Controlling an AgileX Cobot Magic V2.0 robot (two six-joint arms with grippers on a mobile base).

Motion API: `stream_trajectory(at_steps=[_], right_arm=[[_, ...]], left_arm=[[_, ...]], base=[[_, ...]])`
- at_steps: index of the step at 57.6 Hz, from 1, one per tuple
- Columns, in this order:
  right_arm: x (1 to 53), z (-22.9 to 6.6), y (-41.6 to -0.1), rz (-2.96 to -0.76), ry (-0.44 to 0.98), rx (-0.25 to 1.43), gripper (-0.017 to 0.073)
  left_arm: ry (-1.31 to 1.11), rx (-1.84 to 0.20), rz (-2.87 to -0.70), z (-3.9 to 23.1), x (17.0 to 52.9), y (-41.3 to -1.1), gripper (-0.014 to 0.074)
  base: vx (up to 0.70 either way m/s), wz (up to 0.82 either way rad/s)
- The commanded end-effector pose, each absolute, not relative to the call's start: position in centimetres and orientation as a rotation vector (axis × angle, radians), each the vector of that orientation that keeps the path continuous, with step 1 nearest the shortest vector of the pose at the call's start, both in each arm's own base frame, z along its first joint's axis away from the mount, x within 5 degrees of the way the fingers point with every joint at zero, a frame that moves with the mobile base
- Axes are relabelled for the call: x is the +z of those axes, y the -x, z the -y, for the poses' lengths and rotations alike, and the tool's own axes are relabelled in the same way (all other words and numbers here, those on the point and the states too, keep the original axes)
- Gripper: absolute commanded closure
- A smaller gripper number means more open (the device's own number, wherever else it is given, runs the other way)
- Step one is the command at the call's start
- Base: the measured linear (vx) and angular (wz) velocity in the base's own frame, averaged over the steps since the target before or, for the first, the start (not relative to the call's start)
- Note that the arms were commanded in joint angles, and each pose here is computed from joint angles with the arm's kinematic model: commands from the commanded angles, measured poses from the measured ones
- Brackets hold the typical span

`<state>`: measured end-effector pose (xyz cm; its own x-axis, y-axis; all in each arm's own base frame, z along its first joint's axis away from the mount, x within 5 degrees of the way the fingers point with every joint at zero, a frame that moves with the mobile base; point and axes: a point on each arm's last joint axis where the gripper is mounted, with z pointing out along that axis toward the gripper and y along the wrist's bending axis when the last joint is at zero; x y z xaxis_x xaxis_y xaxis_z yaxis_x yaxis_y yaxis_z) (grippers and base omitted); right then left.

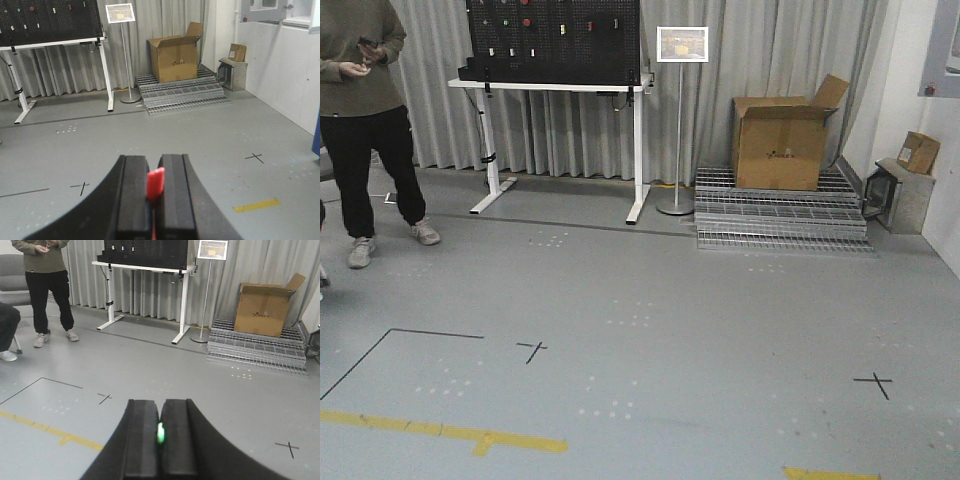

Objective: Sort red and green spoons into left cabinet
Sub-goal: 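Drive away from the bench holding both spoons, then drive to the open white cabinet with the blue tray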

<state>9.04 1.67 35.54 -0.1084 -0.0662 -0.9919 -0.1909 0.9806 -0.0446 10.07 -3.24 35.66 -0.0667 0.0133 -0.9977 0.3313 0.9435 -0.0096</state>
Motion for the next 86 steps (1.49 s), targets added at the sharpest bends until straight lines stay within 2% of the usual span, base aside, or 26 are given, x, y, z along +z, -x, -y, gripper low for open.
stream_trajectory(at_steps=[1, 86], right_arm=[[36.8, -1.39, -9.07, -1.609, 0.157, 0.087, 0.0559], [36.8, -1.39, -9.07, -1.609, 0.157, 0.087, 0.0559]], left_arm=[[-0.214, -0.265, -1.554, 2.95, 36.96, -10.14, 0.0594], [-0.213, -0.264, -1.554, 2.95, 36.97, -10.14, 0.0594]], base=[[0.64, -0.03], [0.62, -0.07]])
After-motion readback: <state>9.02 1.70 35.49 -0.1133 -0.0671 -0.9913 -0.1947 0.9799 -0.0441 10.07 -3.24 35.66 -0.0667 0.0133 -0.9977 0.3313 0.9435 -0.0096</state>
